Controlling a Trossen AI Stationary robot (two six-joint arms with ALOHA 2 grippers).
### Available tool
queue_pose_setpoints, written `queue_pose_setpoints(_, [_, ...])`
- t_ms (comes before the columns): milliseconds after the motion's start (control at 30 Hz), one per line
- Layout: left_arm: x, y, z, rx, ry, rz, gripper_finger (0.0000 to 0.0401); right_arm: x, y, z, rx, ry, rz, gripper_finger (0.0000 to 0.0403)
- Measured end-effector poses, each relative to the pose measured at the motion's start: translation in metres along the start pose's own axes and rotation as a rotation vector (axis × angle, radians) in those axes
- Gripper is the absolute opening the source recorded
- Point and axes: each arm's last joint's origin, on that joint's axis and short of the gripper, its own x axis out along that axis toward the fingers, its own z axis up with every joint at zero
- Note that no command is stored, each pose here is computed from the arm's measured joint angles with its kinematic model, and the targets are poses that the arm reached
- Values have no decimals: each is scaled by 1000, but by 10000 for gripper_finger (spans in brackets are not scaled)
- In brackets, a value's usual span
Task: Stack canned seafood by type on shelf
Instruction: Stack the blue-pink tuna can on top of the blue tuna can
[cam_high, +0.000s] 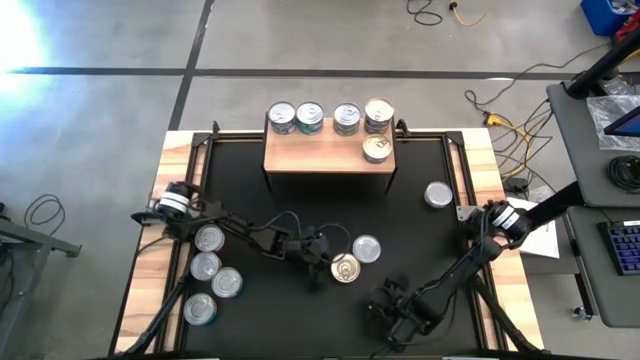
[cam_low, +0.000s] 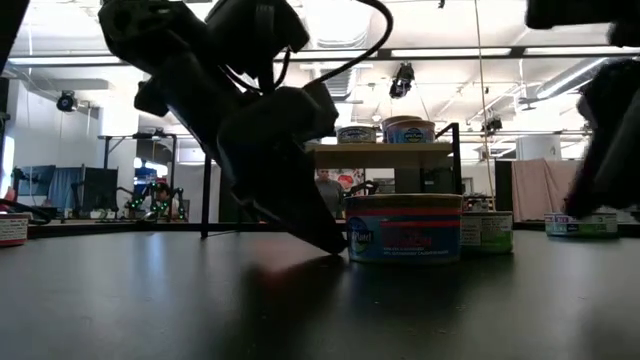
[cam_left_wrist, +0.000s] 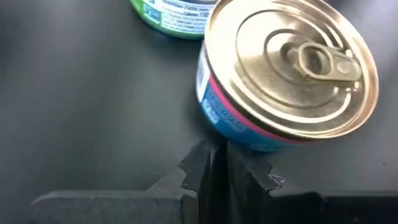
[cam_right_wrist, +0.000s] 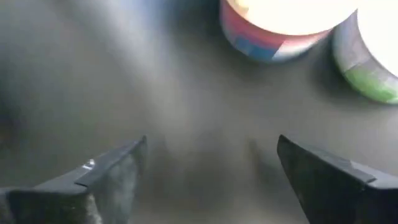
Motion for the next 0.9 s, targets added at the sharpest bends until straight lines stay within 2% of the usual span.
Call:
queue_pose_setpoints(133, [8, -10, -3, -22, -21, -17, 40, 6, -4, 7, -31, -101, -47, 377])
queue_pose_setpoints(367, [18, -18, -3, -78, -89, -88, 40, 23, -15, 26, -32, -267, -109, 380])
queue_pose_setpoints(567, [18, -22, -4, -82, -89, -131, 40, 37, -29, 26, 17, -247, -122, 380])
queue_pose_setpoints(900, [16, -27, -11, -34, -58, -129, 40, 5, -18, 33, -26, -188, -130, 380])
